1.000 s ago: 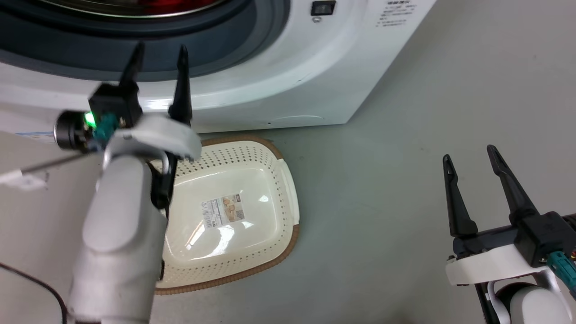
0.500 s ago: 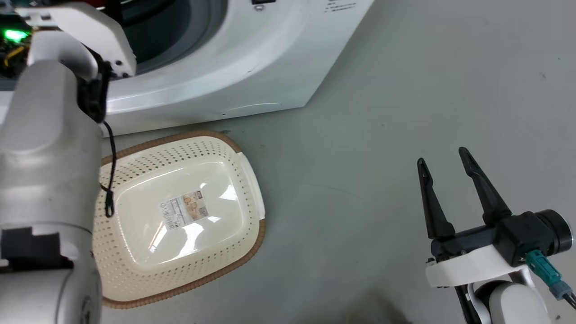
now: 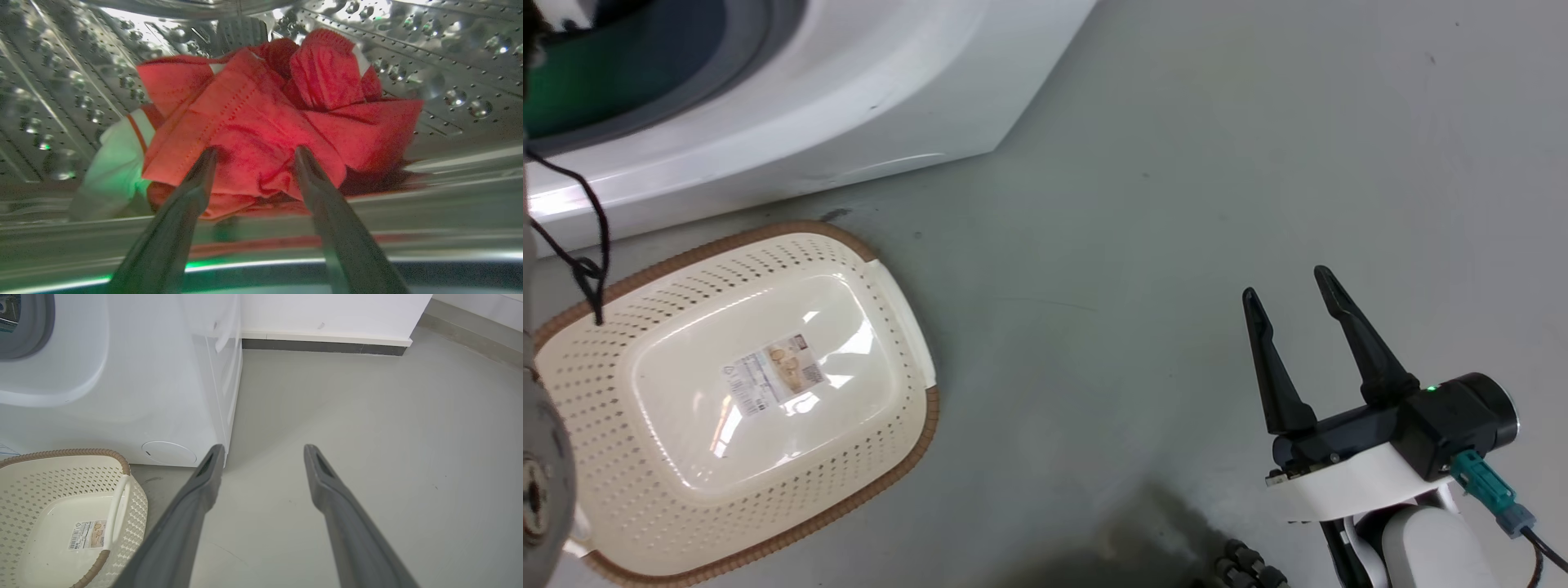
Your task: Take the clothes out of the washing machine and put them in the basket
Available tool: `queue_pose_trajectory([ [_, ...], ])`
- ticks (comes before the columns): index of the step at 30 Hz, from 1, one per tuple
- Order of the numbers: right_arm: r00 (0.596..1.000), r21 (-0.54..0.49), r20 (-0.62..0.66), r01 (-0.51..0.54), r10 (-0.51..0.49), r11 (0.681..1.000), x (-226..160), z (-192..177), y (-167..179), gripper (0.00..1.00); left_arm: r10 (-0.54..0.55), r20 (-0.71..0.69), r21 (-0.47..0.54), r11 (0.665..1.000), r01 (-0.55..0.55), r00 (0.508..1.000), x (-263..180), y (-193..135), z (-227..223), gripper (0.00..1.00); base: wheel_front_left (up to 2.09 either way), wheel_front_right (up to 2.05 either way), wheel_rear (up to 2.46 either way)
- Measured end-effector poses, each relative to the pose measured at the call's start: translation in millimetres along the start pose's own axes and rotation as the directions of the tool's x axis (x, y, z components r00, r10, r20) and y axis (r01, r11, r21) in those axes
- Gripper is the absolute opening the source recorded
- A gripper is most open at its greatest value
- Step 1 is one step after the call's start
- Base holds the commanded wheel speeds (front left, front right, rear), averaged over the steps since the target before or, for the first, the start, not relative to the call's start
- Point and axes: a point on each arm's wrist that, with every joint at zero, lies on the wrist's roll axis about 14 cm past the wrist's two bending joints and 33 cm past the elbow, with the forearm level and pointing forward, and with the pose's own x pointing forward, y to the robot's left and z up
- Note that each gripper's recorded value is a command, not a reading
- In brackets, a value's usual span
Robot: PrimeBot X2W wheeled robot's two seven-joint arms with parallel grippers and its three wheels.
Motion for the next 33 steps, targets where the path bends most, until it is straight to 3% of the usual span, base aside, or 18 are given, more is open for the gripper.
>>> queue_pose_trajectory([
  [12,0.998,0.021,-0.038,0.043,-0.042,0.999,-10.0,-12.8,-10.7,1.00,0.025,-0.257,-0.021,0.999,-0.031,0.966,20.0,0.4,-26.9,1.00,0.00,0.00,0.00],
  [13,0.998,0.023,-0.039,0.044,-0.043,0.999,-10.5,-12.9,-10.9,1.00,0.029,-0.264,-0.024,0.999,-0.036,0.964,20.0,0.7,-27.4,0.74,0.00,0.00,0.00],
  [14,0.998,0.023,-0.039,0.046,-0.045,0.999,-10.9,-12.8,-11.4,1.00,0.030,-0.267,-0.027,0.999,-0.039,0.963,20.1,0.5,-27.2,0.01,0.00,0.00,0.00],
  [22,0.998,0.031,-0.039,0.053,-0.051,0.998,-12.9,-12.9,-12.9,1.00,0.063,-0.205,-0.028,0.997,-0.070,0.977,18.3,3.7,-23.8,0.00,0.00,0.00,0.00],
  [28,0.999,0.035,-0.014,0.049,-0.049,0.998,-13.4,-5.1,-12.7,1.00,0.071,-0.010,-0.003,0.997,-0.071,0.997,5.7,4.0,4.7,0.00,0.00,0.00,0.00],
  [33,0.998,0.030,0.039,0.046,-0.048,0.998,-16.1,12.6,-13.5,1.00,0.065,0.152,0.024,0.997,-0.070,0.986,-19.6,1.4,20.3,0.00,0.00,0.00,0.00],
])
